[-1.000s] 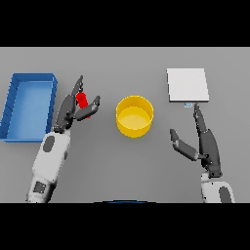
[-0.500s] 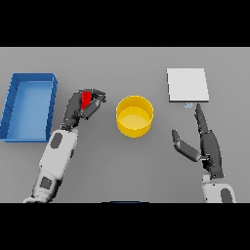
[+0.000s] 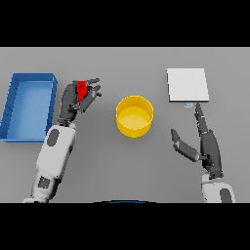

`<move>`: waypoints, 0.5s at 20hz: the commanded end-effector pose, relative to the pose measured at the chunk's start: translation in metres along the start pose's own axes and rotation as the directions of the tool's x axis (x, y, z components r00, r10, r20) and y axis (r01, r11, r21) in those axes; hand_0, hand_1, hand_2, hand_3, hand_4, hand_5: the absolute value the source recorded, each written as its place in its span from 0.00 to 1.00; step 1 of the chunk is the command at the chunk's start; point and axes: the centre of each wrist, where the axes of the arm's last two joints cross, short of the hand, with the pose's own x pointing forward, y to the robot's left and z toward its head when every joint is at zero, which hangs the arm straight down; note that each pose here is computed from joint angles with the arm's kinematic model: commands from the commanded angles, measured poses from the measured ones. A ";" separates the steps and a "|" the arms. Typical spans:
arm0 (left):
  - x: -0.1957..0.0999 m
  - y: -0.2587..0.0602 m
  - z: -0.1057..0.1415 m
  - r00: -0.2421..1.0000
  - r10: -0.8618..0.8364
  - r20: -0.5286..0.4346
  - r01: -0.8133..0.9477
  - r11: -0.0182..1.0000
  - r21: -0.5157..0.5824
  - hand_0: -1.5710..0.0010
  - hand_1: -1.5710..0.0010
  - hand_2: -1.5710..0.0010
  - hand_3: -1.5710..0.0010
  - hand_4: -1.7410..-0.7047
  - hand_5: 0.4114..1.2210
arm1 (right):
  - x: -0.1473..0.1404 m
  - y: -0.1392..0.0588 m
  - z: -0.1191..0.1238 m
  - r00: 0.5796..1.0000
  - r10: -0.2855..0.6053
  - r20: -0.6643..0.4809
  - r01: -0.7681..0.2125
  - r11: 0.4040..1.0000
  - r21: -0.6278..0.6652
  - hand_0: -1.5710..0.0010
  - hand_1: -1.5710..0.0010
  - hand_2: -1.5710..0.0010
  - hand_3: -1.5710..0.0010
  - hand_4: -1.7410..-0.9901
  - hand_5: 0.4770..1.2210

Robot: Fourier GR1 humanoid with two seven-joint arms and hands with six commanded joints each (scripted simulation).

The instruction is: Pick up the red beaker and tilt it to pour out 1 green nut into yellow bowl. Pick up the yellow bowl and place it on the metallic measuring scale.

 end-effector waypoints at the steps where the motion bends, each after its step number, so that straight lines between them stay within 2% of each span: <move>1: 0.007 0.000 0.000 0.999 -0.023 0.029 0.023 1.000 -0.009 0.02 0.02 0.02 0.02 0.03 0.87 | 0.000 -0.002 0.001 1.000 0.002 0.003 -0.002 1.000 -0.001 1.00 1.00 1.00 1.00 0.64 0.24; 5: 0.038 0.002 -0.005 0.973 -0.219 0.066 0.225 0.969 -0.098 0.01 0.01 0.01 0.01 0.01 0.88 | 0.000 -0.003 0.000 1.000 0.007 0.001 -0.007 1.000 0.002 1.00 1.00 1.00 1.00 0.65 0.25; 10: 0.050 -0.004 -0.010 0.910 -0.409 0.066 0.414 0.892 -0.183 0.00 0.00 0.00 0.01 0.01 0.87 | 0.001 -0.005 -0.001 1.000 0.024 -0.007 -0.024 1.000 0.006 1.00 1.00 1.00 1.00 0.65 0.27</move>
